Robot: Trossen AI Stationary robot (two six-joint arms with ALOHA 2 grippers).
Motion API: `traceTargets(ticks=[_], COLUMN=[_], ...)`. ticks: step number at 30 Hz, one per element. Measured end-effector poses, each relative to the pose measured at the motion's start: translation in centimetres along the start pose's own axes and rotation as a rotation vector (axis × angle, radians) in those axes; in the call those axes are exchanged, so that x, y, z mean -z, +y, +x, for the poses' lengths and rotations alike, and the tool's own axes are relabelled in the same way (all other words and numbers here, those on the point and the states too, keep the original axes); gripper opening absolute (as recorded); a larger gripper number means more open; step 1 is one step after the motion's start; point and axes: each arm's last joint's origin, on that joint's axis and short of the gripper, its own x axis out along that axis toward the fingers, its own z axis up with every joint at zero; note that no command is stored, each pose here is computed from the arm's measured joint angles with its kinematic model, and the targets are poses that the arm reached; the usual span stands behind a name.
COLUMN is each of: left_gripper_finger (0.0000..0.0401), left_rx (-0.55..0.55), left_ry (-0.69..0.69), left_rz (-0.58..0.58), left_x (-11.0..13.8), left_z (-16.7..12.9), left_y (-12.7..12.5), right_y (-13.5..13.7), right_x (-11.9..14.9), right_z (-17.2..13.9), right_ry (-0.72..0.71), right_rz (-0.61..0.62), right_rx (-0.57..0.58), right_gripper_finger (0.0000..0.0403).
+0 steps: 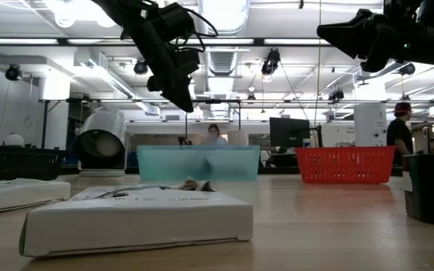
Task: Pick and place items into bin
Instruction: Put the blue charger adapter into the red basket
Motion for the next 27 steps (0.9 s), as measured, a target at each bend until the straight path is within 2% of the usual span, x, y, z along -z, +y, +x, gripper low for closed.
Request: traceTargets(ticks=[5,11,14,17,22,27], left_gripper_finger=[0.0052,0.0063,0.0093,0.014,0.0212,0.0234], left_rx=[0.015,0.172,0.221,0.253,0.299,0.317], left_ry=[0.001,-0.039,-0.097,-0.143,-0.164,-0.159], left_rz=[0.003,0.046,0.129,0.203,0.281,0.3], left_x=[0.0,-0.3,-0.6,-0.8,-0.5,-0.3], left_z=[0.0,-0.3,-0.6,-1.0,-1.6,-1.8], left_y=[-0.1,-1.8,-3.4,-4.9,-7.0,-7.9], right_y=[0.0,0.0,0.0,0.0,0.0,0.0], right_x=[0.0,0.0,0.0,0.0,0.0,0.0], right_z=[0.0,0.0,0.0,0.0,0.0,0.0], right_ry=[0.0,0.001,0.001,0.001,0.001,0.001], right_rz=[0.0,0.0,0.0,0.0,0.0,0.001], right_rx=[0.0,0.0,0.0,0.0,-0.001,-0.001], right_gripper_finger=[0.0057,0.0057,0.0057,0.0057,0.0057,0.0057])
